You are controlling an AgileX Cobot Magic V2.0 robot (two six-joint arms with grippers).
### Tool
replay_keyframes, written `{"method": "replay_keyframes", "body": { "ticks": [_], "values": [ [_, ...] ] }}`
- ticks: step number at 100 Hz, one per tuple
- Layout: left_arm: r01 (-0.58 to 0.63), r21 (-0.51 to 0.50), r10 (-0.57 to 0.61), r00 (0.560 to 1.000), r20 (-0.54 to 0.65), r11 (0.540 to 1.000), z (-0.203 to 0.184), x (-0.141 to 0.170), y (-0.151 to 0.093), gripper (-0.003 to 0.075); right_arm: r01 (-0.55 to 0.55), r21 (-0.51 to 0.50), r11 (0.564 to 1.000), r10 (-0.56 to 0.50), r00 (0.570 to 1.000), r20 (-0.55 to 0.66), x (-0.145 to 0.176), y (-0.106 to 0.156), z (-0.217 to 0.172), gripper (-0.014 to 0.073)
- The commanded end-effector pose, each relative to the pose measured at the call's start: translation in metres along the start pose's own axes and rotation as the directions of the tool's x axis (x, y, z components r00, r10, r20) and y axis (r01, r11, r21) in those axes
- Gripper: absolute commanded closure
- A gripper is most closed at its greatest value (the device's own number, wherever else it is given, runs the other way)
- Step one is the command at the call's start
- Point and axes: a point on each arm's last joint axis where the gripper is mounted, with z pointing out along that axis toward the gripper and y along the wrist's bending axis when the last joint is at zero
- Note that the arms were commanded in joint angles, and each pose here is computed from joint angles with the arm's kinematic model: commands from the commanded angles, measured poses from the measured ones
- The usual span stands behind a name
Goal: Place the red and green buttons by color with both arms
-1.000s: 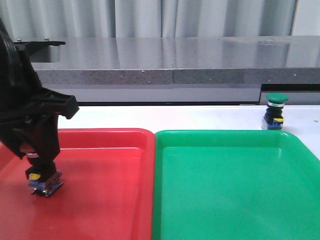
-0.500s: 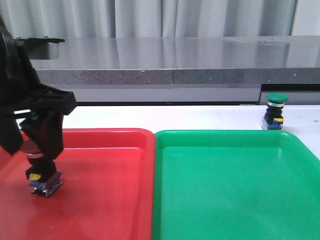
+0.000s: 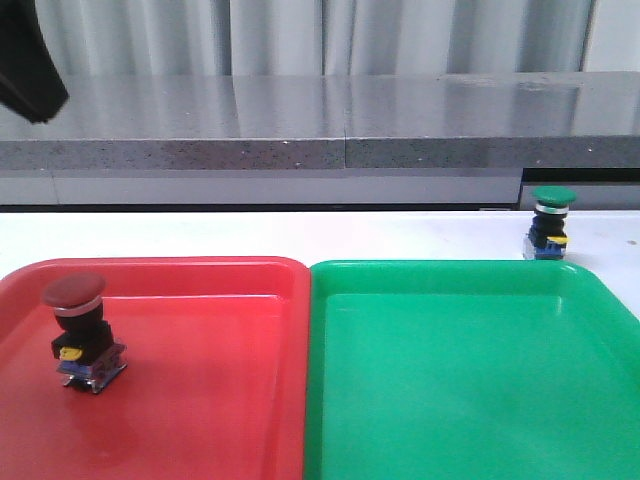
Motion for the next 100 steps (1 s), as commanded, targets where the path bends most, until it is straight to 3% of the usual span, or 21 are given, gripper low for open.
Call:
{"method": "replay_keyframes", "body": {
  "ticks": [1,24,43,54,100],
  "values": [
    [0.042,0.014,-0.043,0.984,0.17,0.999,-0.029,-0.01,0.005,0.0741,0.016,-0.011,1.0,-0.015,0.993,0.12,-0.015,0.002,-0.002,0.0652],
    [0.145,-0.051,-0.122,0.942,0.313,0.988,-0.062,0.018,0.039,0.0741,0.016,-0.011,1.0,-0.015,0.993,0.12,-0.015,0.002,-0.002,0.0652],
    [0.213,-0.113,-0.14,0.88,0.455,0.971,-0.083,0.05,0.059,0.0741,0.016,-0.011,1.0,-0.015,0.993,0.12,-0.015,0.002,-0.002,0.0652],
    [0.224,-0.114,-0.129,0.833,0.538,0.968,-0.089,0.068,0.062,0.0741,0.016,-0.011,1.0,-0.015,0.993,0.12,-0.015,0.002,-0.002,0.0652],
    [0.154,-0.189,0.023,0.715,0.699,0.97,-0.11,0.159,0.058,0.0741,0.016,-0.011,1.0,-0.015,0.993,0.12,-0.015,0.002,-0.002,0.0652]
  ]
}}
